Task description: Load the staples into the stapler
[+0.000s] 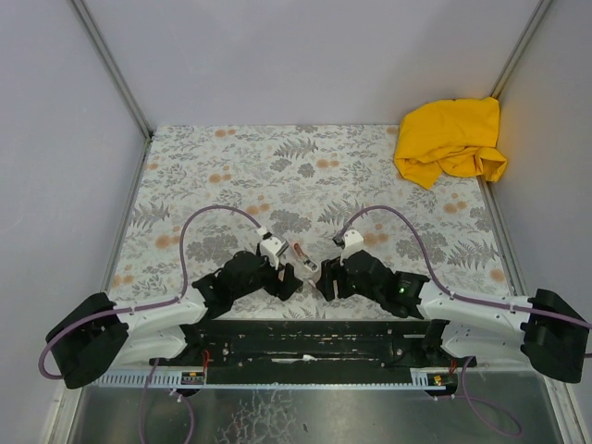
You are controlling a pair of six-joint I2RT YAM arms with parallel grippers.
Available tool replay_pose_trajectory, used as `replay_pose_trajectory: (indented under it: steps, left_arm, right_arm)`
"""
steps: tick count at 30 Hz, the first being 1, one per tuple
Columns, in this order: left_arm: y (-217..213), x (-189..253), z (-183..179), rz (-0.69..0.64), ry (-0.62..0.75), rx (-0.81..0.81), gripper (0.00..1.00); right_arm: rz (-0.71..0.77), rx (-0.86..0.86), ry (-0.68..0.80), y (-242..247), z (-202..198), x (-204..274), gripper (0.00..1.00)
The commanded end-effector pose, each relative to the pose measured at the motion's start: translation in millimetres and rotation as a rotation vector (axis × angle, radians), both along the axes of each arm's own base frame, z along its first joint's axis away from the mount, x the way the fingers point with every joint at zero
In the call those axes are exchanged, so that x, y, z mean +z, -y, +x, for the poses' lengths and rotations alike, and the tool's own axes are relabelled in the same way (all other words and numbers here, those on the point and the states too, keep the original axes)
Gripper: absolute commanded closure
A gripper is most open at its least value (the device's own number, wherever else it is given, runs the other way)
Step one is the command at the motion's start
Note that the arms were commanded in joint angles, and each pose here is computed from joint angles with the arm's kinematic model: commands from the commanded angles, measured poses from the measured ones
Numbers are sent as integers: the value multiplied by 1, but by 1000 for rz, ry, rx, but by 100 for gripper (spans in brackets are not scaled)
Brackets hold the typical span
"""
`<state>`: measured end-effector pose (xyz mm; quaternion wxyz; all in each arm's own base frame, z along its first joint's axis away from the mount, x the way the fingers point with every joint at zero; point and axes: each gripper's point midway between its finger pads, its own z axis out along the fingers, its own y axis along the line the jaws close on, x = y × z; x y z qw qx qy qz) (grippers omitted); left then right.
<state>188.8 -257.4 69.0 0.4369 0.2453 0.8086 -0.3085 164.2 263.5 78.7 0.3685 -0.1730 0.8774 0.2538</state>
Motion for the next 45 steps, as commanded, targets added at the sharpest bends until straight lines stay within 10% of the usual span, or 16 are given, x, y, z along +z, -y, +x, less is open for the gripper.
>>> replay_pose_trajectory:
  steps: [1, 15, 28, 37, 45]
  left_arm:
    - [15, 24, -1, -61, 118, -163, 28]
    - [20, -5, 0, 7, 20, -217, 30]
    - [17, -23, 6, 114, -28, -124, 64]
    - [15, -25, -1, 117, -52, -93, 38]
    - [12, -35, 3, 159, -92, -57, 53]
  right_arm:
    - [20, 33, 19, 1, 1, 8, 28]
    - [71, 43, 24, 1, 0, 18, 26]
    - [116, 12, 48, 6, 2, 32, 25]
    - [118, 8, 48, 7, 2, 34, 25]
    - [123, -2, 48, 10, 1, 35, 24]
